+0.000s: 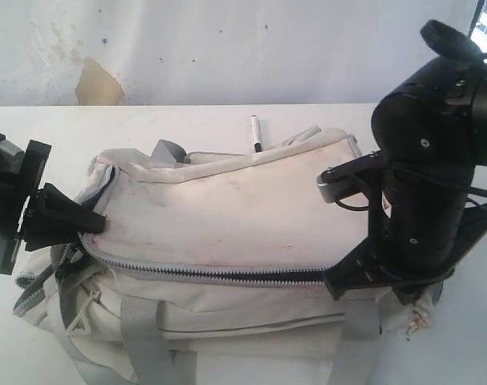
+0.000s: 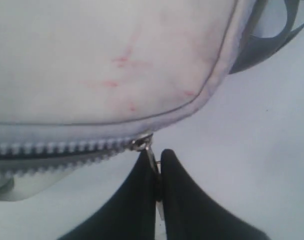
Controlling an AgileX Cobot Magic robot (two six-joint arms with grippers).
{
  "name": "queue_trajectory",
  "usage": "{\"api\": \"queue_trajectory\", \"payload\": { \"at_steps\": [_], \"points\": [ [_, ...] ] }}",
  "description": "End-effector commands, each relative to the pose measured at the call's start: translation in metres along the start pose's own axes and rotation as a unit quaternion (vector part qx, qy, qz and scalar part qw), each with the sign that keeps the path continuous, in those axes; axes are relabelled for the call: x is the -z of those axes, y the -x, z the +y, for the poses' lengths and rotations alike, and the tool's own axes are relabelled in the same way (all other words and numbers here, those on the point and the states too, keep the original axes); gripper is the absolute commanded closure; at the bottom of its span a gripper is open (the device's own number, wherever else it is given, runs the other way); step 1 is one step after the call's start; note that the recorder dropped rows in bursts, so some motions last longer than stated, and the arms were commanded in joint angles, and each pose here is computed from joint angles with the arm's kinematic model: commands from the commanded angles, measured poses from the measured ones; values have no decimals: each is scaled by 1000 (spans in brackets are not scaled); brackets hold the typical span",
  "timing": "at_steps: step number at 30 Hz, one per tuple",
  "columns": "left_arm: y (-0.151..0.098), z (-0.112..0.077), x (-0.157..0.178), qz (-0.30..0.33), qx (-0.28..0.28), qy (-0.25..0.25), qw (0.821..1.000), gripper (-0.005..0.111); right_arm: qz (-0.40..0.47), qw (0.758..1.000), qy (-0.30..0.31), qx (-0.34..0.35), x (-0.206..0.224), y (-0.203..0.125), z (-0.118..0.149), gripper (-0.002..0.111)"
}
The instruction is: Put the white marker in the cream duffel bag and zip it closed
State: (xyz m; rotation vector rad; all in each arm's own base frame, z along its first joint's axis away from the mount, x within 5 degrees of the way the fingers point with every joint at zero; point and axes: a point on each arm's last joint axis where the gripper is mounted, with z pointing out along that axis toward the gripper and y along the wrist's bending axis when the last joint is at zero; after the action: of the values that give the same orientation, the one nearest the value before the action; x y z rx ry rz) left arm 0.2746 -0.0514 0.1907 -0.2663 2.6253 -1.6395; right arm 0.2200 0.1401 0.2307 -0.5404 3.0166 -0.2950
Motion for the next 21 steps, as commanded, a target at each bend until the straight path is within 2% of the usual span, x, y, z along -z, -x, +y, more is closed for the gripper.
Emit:
{"api": "queue_trajectory", "payload": {
  "at_steps": [1, 8, 14, 17, 21],
  "points": [
    [2, 1, 2, -9, -3, 1, 1000, 107, -15, 1000, -14, -5, -10, 0, -14, 108],
    [2, 1, 2, -9, -16, 1, 1000, 107, -49, 999, 1, -7, -19, 3, -14, 108],
    [2, 1, 2, -8, -52, 1, 999, 107, -61, 998, 7, 6, -19, 5, -13, 108],
    [2, 1, 2, -8, -64, 1, 998, 107, -62, 998, 9, 6, -19, 5, -12, 100],
    [1, 1, 2, -8, -73, 2, 997, 107, -60, 998, 18, 0, -19, 5, -11, 77]
  ]
}}
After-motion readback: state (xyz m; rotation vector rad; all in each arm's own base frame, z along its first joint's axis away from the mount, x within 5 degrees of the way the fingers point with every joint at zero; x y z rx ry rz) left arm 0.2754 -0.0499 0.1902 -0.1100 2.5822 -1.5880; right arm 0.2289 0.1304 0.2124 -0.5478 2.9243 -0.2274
